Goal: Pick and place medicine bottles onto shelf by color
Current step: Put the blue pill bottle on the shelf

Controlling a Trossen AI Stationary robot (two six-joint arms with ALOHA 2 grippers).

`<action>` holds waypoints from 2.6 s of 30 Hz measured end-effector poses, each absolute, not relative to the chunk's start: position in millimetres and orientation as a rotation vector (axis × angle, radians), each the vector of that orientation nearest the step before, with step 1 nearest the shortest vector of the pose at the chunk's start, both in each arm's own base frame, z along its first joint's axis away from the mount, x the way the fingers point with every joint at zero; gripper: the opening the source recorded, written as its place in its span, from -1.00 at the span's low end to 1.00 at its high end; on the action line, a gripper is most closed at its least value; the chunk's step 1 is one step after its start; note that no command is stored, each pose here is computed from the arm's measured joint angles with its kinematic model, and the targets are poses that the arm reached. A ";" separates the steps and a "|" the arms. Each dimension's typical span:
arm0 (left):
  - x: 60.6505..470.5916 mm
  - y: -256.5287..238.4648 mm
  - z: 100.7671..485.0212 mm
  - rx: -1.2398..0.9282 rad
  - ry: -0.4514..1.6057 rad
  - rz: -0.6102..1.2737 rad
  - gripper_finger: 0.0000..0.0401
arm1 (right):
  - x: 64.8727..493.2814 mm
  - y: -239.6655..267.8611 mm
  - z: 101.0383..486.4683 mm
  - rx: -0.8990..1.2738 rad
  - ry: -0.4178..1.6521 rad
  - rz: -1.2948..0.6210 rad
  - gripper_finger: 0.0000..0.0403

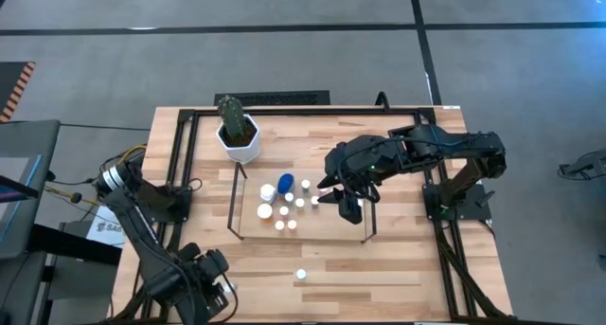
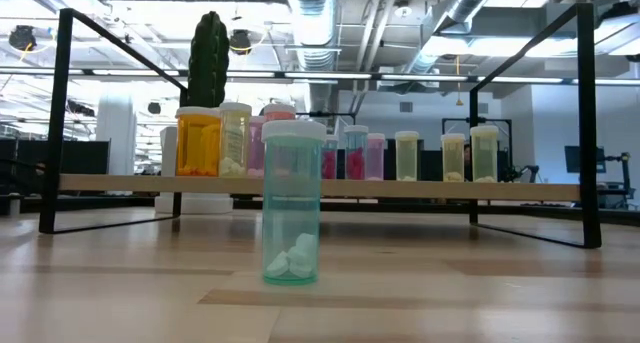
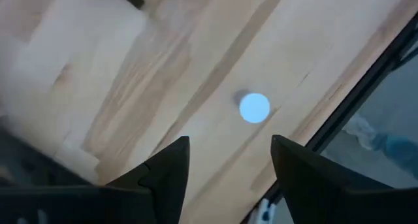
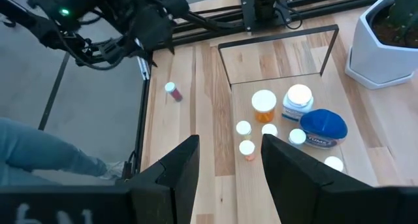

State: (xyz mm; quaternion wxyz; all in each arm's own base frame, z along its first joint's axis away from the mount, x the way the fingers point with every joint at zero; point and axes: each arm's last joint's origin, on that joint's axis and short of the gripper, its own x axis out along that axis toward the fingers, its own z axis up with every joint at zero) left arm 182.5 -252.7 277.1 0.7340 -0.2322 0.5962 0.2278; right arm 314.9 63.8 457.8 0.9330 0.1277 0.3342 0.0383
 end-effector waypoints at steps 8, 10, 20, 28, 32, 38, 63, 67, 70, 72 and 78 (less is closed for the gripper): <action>184.9 -252.7 236.4 -0.471 1.306 0.269 0.08 | 315.0 63.9 457.7 0.261 0.684 0.078 -0.08; 184.3 -252.3 228.2 -0.440 1.311 0.256 0.08 | 314.9 63.9 457.8 0.261 0.684 0.079 -0.08; 185.4 -251.1 204.2 -0.398 1.259 0.197 0.08 | 314.9 63.9 457.7 0.261 0.684 0.079 -0.08; 184.0 -248.7 189.0 -0.406 1.239 0.180 0.08 | 314.9 63.9 457.7 0.261 0.684 0.079 -0.08; 182.9 -247.1 180.7 -0.402 1.233 0.161 0.08 | 314.9 63.9 457.7 0.261 0.684 0.078 -0.08; 182.2 -245.7 178.1 -0.384 1.228 0.158 0.04 | 315.0 63.9 457.7 0.261 0.684 0.079 -0.08; 201.5 -234.8 179.2 -0.340 1.188 0.127 -0.53 | 315.0 63.9 457.7 0.261 0.684 0.078 -0.08; 215.1 -226.2 180.2 -0.342 1.176 0.111 -0.54 | 315.0 63.9 457.7 0.261 0.684 0.078 -0.08; 227.9 -217.3 180.9 -0.330 1.178 0.070 -0.54 | 315.0 64.0 457.7 0.261 0.684 0.079 -0.08; 236.0 -211.3 181.6 -0.315 1.172 0.041 -0.54 | 314.9 63.9 457.7 0.261 0.684 0.078 -0.08; 258.4 -192.4 183.9 -0.283 1.136 -0.018 -0.53 | 315.0 63.9 457.7 0.260 0.684 0.079 -0.08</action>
